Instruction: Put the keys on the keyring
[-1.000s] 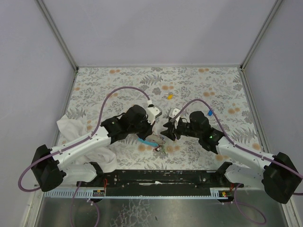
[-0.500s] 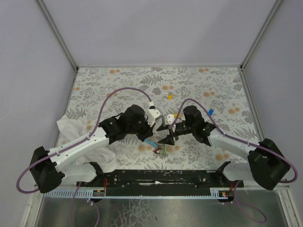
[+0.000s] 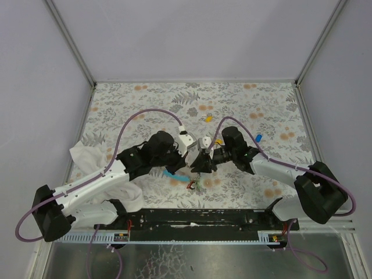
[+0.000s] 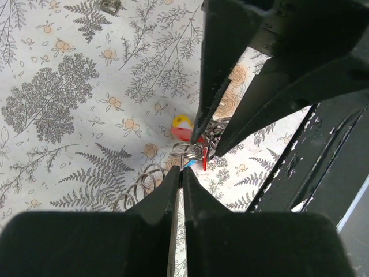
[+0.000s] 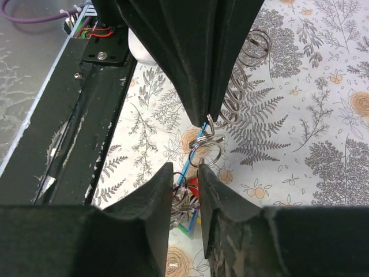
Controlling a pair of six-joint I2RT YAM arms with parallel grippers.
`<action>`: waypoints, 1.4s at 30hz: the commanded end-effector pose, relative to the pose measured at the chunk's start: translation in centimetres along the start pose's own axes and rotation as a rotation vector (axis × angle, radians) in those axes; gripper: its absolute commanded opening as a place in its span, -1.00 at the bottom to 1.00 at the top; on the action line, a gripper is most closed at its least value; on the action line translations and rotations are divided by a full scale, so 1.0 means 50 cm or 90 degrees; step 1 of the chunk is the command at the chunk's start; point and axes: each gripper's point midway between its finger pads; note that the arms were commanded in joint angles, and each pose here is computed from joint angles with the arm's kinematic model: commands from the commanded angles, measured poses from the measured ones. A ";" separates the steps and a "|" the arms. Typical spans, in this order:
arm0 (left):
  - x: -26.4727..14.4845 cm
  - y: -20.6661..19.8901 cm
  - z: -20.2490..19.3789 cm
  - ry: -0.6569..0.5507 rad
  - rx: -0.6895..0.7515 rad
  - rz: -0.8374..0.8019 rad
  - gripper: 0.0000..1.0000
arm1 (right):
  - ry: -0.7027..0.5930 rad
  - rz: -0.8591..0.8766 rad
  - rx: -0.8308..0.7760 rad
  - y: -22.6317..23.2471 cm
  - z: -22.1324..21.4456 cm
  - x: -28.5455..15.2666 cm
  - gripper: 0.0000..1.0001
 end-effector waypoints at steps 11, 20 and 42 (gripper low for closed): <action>-0.013 0.014 0.055 -0.084 -0.010 0.036 -1.00 | -0.061 0.016 -0.041 0.028 0.072 -0.017 -0.35; -0.023 -0.006 0.063 -0.101 0.020 0.000 -1.00 | -0.053 -0.041 0.008 -0.009 0.070 -0.015 0.13; -0.015 0.018 0.076 -0.119 -0.013 0.045 -1.00 | -0.106 0.060 0.131 0.036 0.059 0.008 -0.47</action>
Point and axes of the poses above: each gripper's point midway between its finger pads, its own x axis out along the fingers, its own y axis along the line the jaws close on, z = x × y, and after that the axes turned 12 degrees about x, right-handed
